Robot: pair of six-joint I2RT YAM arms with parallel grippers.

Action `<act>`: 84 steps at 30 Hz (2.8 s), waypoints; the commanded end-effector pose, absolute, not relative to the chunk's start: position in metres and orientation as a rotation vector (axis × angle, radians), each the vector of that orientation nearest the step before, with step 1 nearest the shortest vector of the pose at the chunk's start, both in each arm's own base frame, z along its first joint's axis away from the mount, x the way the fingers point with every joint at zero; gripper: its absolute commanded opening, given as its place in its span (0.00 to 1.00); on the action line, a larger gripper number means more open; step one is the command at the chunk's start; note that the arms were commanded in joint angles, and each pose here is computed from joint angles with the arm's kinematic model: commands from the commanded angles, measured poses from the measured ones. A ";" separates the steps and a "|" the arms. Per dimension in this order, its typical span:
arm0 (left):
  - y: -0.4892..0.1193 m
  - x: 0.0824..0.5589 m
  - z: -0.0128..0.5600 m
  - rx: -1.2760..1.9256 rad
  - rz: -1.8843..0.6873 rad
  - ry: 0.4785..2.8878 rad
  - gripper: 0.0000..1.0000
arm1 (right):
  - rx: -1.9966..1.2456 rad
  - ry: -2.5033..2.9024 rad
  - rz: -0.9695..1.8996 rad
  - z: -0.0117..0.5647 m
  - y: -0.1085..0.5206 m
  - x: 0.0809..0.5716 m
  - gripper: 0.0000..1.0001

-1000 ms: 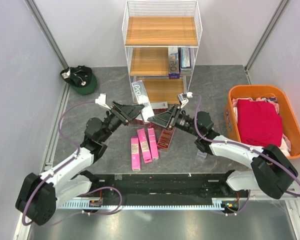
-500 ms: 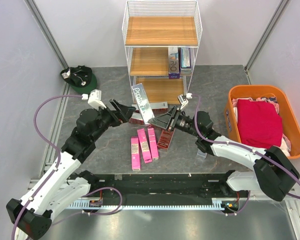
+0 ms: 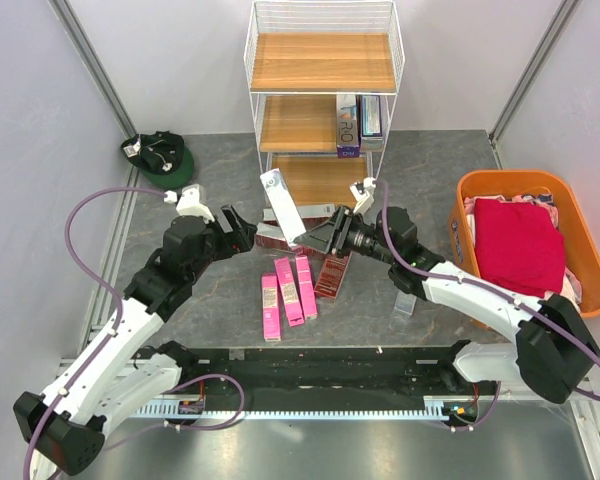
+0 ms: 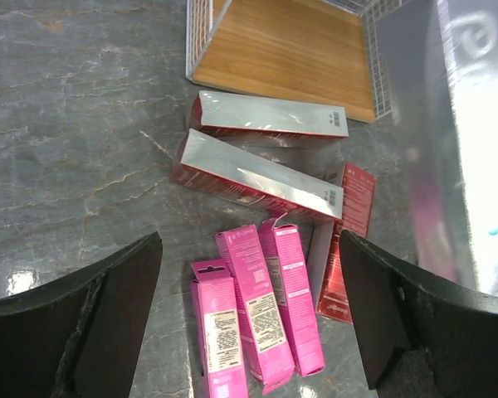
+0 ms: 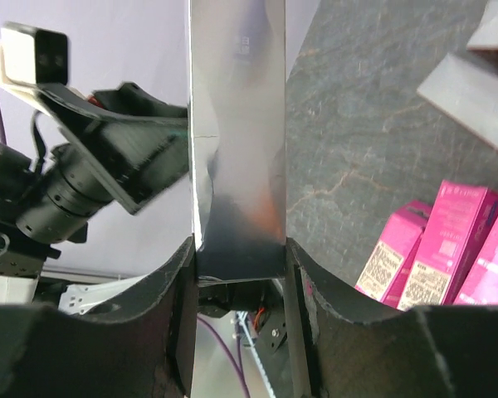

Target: Place and organize the toothpastes onto the shelf

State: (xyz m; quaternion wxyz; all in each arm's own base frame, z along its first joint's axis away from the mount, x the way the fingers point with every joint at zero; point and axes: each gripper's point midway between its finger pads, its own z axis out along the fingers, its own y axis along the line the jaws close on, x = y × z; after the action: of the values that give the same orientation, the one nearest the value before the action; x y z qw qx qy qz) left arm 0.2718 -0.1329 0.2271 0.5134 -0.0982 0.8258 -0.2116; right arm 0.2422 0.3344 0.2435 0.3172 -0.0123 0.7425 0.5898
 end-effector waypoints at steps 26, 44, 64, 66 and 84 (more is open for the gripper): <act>-0.129 0.268 0.231 -0.238 -0.521 1.949 0.92 | 0.300 1.658 1.494 0.335 0.299 0.406 0.13; -0.134 0.258 0.233 -0.247 -0.600 1.926 0.92 | 0.532 1.715 1.446 0.312 0.277 0.470 0.17; -0.145 0.264 0.230 -0.229 -0.637 1.943 0.91 | 0.498 1.734 1.376 0.317 0.274 0.446 0.18; -0.145 0.264 0.230 -0.230 -0.639 1.943 0.91 | 0.488 1.745 1.383 0.314 0.277 0.443 0.18; -0.158 0.273 0.244 -0.175 -0.680 1.917 0.89 | 0.493 1.768 1.442 0.302 0.287 0.419 0.18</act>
State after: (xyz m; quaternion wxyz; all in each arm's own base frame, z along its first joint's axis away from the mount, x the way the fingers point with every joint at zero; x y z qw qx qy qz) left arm 0.2656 -0.1501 0.2145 0.4964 -0.0777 0.8262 -0.2549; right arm 0.4262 0.2882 0.2754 0.3801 0.1990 0.7247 0.5393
